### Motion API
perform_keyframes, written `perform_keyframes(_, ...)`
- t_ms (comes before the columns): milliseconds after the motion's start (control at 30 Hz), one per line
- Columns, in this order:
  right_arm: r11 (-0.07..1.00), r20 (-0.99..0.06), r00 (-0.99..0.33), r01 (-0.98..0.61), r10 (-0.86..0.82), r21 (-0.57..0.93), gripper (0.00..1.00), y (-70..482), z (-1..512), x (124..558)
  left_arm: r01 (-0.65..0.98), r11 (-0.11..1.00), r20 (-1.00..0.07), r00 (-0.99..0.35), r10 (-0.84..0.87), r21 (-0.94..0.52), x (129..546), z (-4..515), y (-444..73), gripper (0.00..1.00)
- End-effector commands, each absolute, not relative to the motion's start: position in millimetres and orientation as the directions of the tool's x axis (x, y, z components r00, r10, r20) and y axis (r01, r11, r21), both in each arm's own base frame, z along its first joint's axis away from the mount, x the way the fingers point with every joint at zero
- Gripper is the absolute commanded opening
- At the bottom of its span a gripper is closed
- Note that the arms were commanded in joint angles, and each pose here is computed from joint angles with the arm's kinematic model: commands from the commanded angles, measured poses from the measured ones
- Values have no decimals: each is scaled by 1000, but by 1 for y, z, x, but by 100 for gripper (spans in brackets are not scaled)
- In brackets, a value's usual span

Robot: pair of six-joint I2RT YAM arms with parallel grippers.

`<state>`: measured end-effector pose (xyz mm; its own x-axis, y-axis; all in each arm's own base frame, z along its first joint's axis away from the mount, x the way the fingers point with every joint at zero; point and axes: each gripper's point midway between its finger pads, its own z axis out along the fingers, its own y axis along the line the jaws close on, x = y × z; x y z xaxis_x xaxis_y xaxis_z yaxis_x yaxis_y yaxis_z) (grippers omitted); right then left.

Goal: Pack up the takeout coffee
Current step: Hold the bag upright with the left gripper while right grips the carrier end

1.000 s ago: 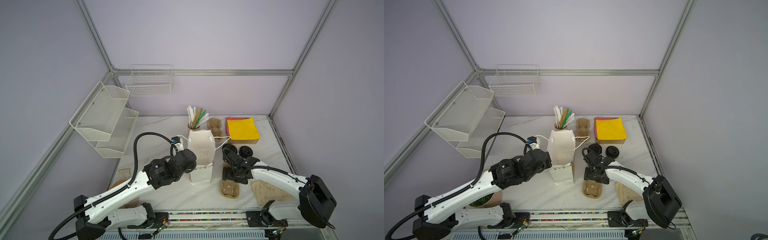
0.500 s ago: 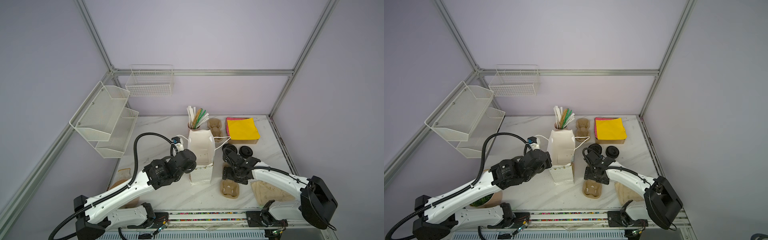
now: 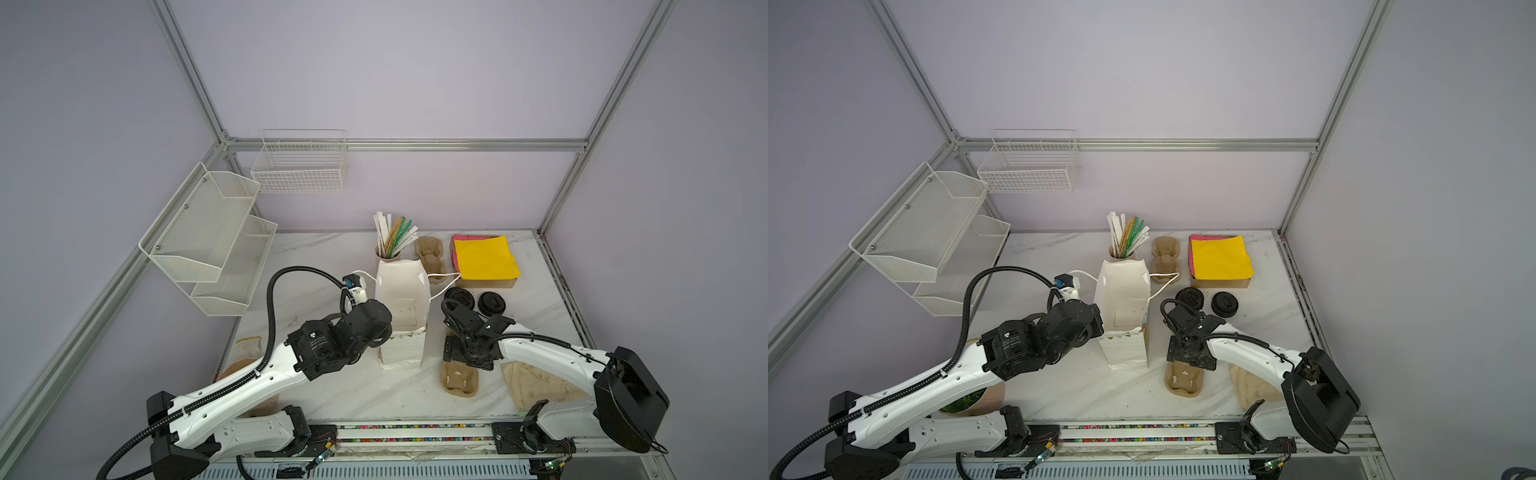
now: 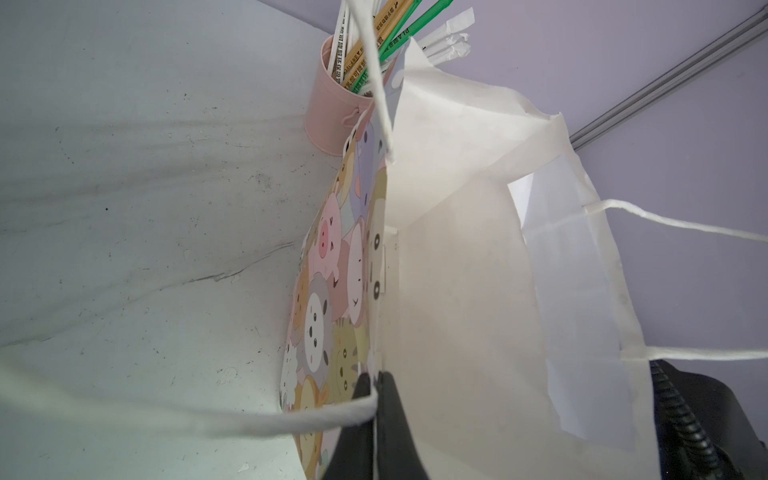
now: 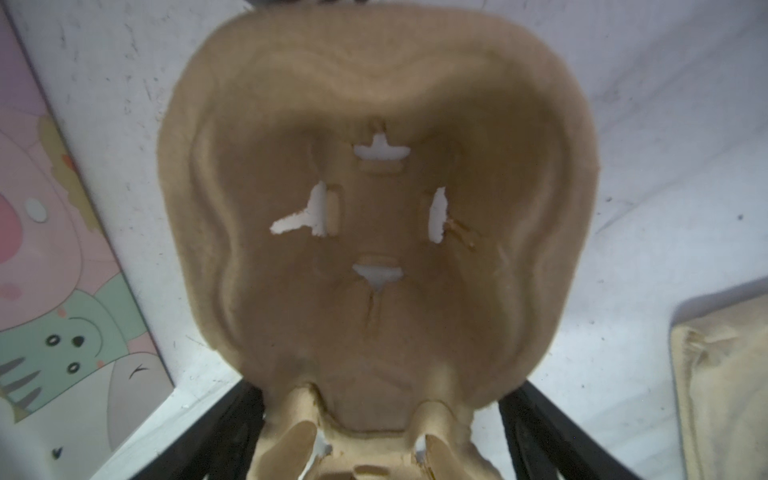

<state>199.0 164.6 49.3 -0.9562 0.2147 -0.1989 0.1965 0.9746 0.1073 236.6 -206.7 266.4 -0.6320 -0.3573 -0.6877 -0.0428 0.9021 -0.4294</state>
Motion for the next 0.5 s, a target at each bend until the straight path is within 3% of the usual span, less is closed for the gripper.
perform_keyframes(0, 974, -210, -951, 220, 228, 60, 87, 157, 45, 199, -60, 906, -685, -634, -358, -418, 235, 254, -204, 0)
perform_keyframes(467, 977, -233, -949, 206, 214, 61, 76, 155, 57, 199, -44, 894, -674, -640, -368, -447, 237, 259, -213, 0)
